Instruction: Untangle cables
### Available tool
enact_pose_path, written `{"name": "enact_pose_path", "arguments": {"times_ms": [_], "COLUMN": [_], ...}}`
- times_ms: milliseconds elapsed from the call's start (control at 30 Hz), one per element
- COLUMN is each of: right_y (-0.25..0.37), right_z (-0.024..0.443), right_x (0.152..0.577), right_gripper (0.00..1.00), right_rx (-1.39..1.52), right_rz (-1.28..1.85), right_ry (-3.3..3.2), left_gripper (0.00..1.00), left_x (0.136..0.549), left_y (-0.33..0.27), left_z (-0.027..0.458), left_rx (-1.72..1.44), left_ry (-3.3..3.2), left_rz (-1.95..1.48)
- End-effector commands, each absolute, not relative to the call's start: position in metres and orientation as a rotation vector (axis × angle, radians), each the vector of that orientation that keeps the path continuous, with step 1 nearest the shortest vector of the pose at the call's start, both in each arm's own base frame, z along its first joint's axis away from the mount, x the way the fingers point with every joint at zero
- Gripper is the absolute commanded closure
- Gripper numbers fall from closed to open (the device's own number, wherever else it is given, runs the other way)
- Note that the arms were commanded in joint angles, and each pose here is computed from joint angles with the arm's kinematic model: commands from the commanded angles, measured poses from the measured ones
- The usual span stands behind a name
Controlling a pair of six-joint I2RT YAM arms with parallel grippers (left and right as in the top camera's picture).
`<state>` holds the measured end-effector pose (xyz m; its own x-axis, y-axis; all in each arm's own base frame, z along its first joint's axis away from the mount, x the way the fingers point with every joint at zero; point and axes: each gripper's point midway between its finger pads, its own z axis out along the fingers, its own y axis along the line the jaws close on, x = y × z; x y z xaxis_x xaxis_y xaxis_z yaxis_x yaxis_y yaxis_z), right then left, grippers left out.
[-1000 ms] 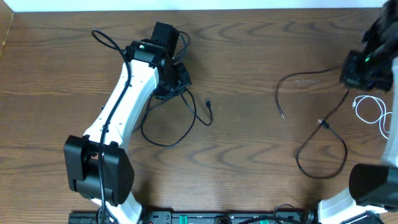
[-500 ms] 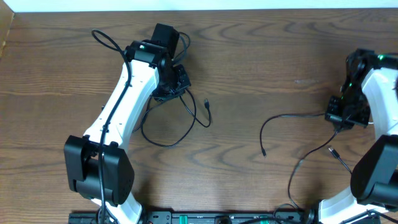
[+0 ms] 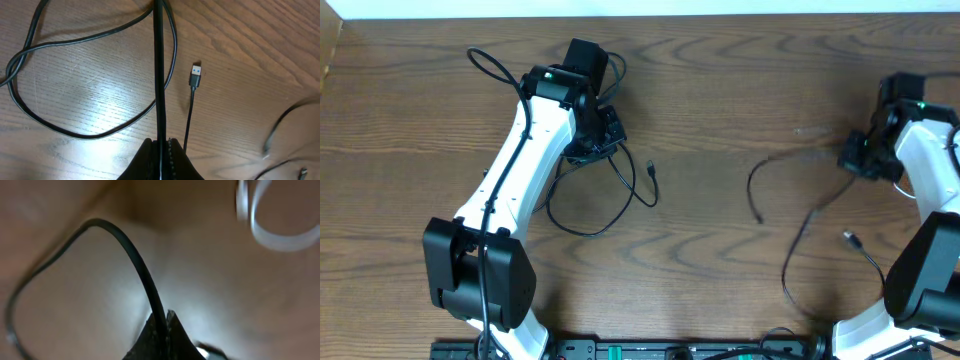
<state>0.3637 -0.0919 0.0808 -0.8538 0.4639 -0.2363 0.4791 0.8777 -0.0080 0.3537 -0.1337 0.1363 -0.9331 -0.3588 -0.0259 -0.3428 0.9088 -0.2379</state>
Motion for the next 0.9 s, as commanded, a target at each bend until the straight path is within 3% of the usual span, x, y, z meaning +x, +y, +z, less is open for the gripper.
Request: {"name": "enact_pose_path", "arguments": {"times_ms": [0,233,367,467,533,600,633,667,767,867], "right_y": [-0.086,-0.089,-0.084,-0.08,-0.077,-0.074,-0.073,-0.071,-0.066,-0.058], "right_z": [0.119,0.189,0.184,0.163,0.152,0.15,0.149,0.148,0.147,0.143], "right_x": [0.412,0.462,0.442,0.399,0.359,0.341,0.335,0.327,0.303,0.291], "right_gripper": [0.99,0.97,0.95,0.95,0.84,0.58,0.37,0.25,0.05,0.01], "right_rx": [0.618,0.54,0.547,0.603,0.654,0.673,0.679,0.686,0.708,0.721], "right_rz": [0.052,0.103,0.096,0.062,0.022,0.015,0.011,0.011,0.011,0.05], "right_ry": [2.655,2.439,2.537,2.725,2.886,2.959,2.984,3.016,3.113,3.169], "left_gripper": [0.92,0.93,0.92,0.92,0.93,0.92,0.93,0.93,0.93,0.92], "left_x": [0.353,0.349,0.349,0.348,0.347,0.347,0.347,0.347,0.347,0.347], "left_y": [-0.13,-0.128,-0.128,-0.128,-0.128,-0.128,-0.128,-0.128,-0.128,-0.128], "left_z": [0.137,0.137,0.137,0.136,0.136,0.136,0.136,0.136,0.136,0.136], "left_rx": [-0.534,-0.539,-0.539,-0.54,-0.54,-0.541,-0.54,-0.54,-0.54,-0.54], "left_ry": [3.003,3.02,3.02,3.023,3.026,3.027,3.027,3.027,3.026,3.026], "left_rz": [-0.332,-0.321,-0.321,-0.319,-0.317,-0.317,-0.316,-0.317,-0.317,-0.317]}}
